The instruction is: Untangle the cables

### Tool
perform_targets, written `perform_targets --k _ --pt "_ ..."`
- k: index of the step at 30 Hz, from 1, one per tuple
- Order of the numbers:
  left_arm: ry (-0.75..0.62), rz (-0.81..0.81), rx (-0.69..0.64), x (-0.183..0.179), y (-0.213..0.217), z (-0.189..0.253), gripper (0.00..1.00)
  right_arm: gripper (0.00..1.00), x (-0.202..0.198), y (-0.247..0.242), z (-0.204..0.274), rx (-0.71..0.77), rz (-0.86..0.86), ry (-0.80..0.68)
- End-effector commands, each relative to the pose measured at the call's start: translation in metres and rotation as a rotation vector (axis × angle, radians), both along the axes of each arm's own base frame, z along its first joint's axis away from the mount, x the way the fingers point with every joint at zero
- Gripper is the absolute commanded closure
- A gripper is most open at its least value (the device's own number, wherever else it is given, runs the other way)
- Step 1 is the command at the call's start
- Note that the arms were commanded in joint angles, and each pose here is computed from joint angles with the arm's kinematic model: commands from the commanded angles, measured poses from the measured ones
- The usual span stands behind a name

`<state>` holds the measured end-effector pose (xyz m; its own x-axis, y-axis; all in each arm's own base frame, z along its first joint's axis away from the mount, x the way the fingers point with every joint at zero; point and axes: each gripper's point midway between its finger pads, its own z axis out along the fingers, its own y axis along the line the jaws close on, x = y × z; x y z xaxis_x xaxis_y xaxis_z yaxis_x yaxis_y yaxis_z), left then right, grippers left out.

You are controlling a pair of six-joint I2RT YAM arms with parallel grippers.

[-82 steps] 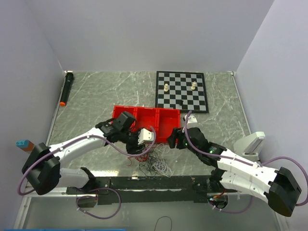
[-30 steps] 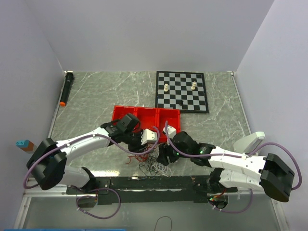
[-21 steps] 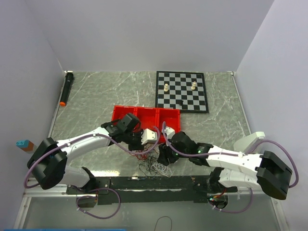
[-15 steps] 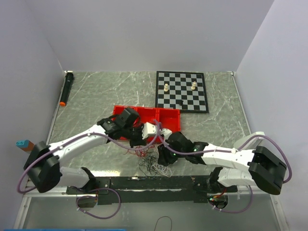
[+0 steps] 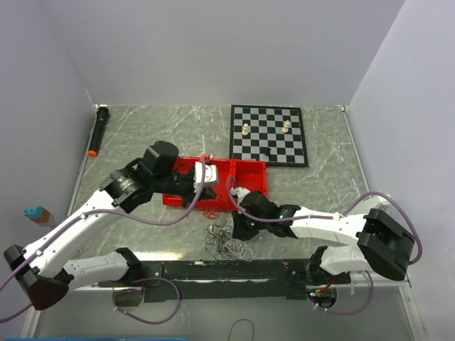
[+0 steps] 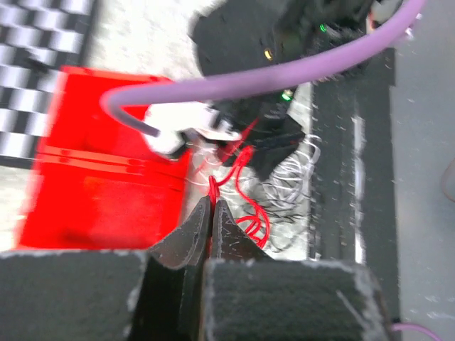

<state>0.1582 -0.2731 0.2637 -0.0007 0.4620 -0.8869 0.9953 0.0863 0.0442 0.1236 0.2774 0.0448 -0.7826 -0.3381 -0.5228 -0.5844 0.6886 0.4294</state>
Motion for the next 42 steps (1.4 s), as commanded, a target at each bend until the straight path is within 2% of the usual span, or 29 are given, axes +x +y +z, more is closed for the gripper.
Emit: perform_targets --k 1,5,9,14,20,35,39,41,42 --pt "-0.219 0.153 -0.073 0.034 0.016 0.057 0.99 0.78 0.0 -0.005 0.005 0.002 -0.059 0.005" --pt "-0.389 0.531 -0.121 0.108 0.049 0.08 0.99 0.72 -0.001 -0.012 0.009 0.029 -0.09 -0.017" --pt "-0.391 0.708 -0.037 0.143 0.078 0.04 0.99 0.66 0.0 -0.016 0.022 0.091 -0.105 -0.064" --pt "-0.308 0.779 0.024 0.167 0.093 -0.009 0.99 0.65 0.001 -0.02 0.028 0.123 -0.123 -0.095" --pt "-0.303 0.816 0.054 0.188 0.101 -0.035 0.99 0.65 0.002 -0.023 0.03 0.131 -0.134 -0.108" --pt "-0.223 0.799 0.253 0.172 0.125 -0.142 0.99 0.64 0.009 -0.03 0.035 0.143 -0.16 -0.134" --pt "-0.203 0.793 0.284 0.171 0.127 -0.154 0.87 0.64 0.012 -0.032 0.036 0.142 -0.168 -0.137" --pt "-0.194 0.8 0.278 0.172 0.126 -0.154 0.7 0.64 0.013 -0.031 0.037 0.146 -0.172 -0.138" --pt "-0.197 0.825 0.3 0.174 0.131 -0.155 0.51 0.64 0.014 -0.031 0.038 0.151 -0.172 -0.14"
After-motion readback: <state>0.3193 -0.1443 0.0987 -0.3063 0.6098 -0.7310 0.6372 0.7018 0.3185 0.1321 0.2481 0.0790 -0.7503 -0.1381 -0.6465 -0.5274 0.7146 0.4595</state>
